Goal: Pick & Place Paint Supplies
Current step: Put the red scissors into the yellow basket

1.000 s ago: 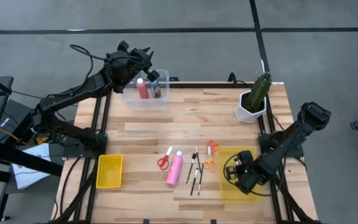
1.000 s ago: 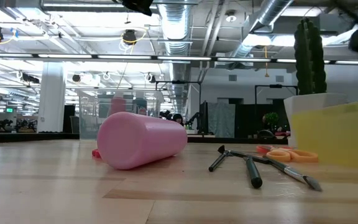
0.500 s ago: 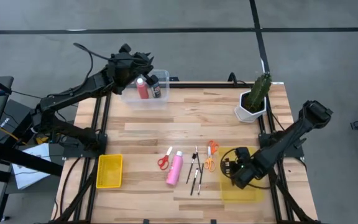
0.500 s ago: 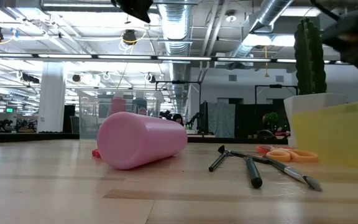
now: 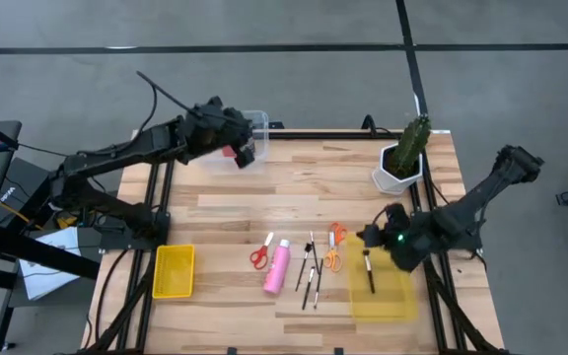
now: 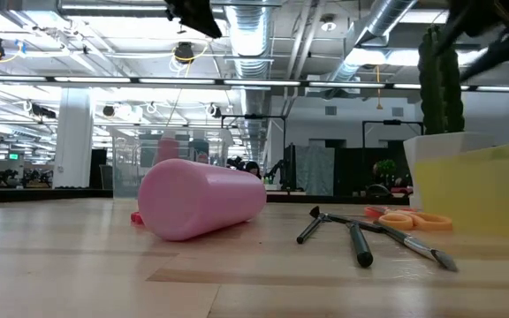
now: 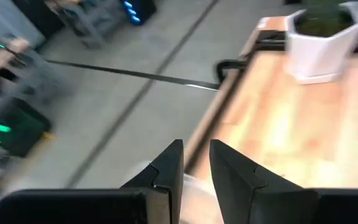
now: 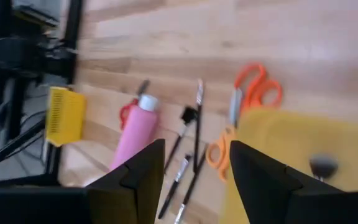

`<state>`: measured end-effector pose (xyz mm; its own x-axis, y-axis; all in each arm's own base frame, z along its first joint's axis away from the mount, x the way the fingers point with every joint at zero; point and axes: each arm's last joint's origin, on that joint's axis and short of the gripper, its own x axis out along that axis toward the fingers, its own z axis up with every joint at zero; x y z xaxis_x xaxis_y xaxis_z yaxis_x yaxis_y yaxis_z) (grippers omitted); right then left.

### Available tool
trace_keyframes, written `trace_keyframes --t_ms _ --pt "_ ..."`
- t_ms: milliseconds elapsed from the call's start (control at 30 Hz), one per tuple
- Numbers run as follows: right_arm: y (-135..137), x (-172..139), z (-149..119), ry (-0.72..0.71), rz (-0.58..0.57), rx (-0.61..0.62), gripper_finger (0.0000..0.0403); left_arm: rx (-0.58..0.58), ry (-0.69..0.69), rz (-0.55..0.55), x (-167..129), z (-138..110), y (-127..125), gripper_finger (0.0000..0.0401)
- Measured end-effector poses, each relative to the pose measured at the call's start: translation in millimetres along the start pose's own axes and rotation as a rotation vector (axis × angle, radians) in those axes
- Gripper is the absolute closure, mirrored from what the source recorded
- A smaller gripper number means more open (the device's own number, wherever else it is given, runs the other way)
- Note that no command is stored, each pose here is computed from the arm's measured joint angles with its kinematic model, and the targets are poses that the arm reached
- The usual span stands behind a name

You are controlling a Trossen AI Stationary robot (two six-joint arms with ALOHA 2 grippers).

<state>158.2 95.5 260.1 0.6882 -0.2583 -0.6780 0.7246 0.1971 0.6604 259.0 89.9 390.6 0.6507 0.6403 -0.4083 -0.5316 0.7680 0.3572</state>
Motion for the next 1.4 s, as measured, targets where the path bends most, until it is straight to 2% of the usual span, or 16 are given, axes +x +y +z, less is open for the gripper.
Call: trace_keyframes --t_ms 200,367,467,567,700,833,967,1133,1233,1400 --pt "-1.9 -24.0 43.3 -0.038 0.108 -0.144 0.0225 -0.157 0.093 -0.041 -6.8 -8.2 -17.2 0.0329" --pt "-8.4 -41.5 70.1 -0.101 0.183 -0.252 0.0225 -0.136 0.218 -0.098 -12.8 -20.1 -33.6 0.0329" --pt "-10.2 -49.4 79.4 -0.119 0.232 -0.315 0.0225 -0.195 0.302 -0.144 -19.9 -27.5 -41.5 0.0329" --pt "-10.3 -53.9 84.5 -0.117 0.272 -0.375 0.0225 -0.305 0.4 -0.196 -25.5 -34.3 -51.6 0.0329" --pt "-10.9 -54.4 88.1 -0.134 0.27 -0.435 0.0225 -0.434 0.513 -0.226 -30.1 -40.8 -67.9 0.0329" --pt "-10.5 -53.4 89.6 -0.132 0.268 -0.486 0.0226 -0.476 0.619 -0.293 -26.0 -45.9 -91.8 0.0328" --pt "-10.0 -52.8 90.1 -0.1 0.28 -0.514 0.0226 -0.531 0.769 -0.333 -12.1 -55.0 -117.4 0.031" --pt "-10.5 -52.9 91.1 -0.087 0.285 -0.516 0.0226 -0.588 0.915 -0.3 11.0 -69.5 -147.7 0.027" --pt "-12.2 -56.2 91.9 -0.071 0.308 -0.516 0.0226 -0.606 0.958 -0.263 23.2 -78.3 -164.9 0.0249" --pt "-15.7 -62.7 94.3 -0.055 0.349 -0.518 0.0226 -0.597 0.973 -0.271 37.8 -88.4 -190.2 0.0238"
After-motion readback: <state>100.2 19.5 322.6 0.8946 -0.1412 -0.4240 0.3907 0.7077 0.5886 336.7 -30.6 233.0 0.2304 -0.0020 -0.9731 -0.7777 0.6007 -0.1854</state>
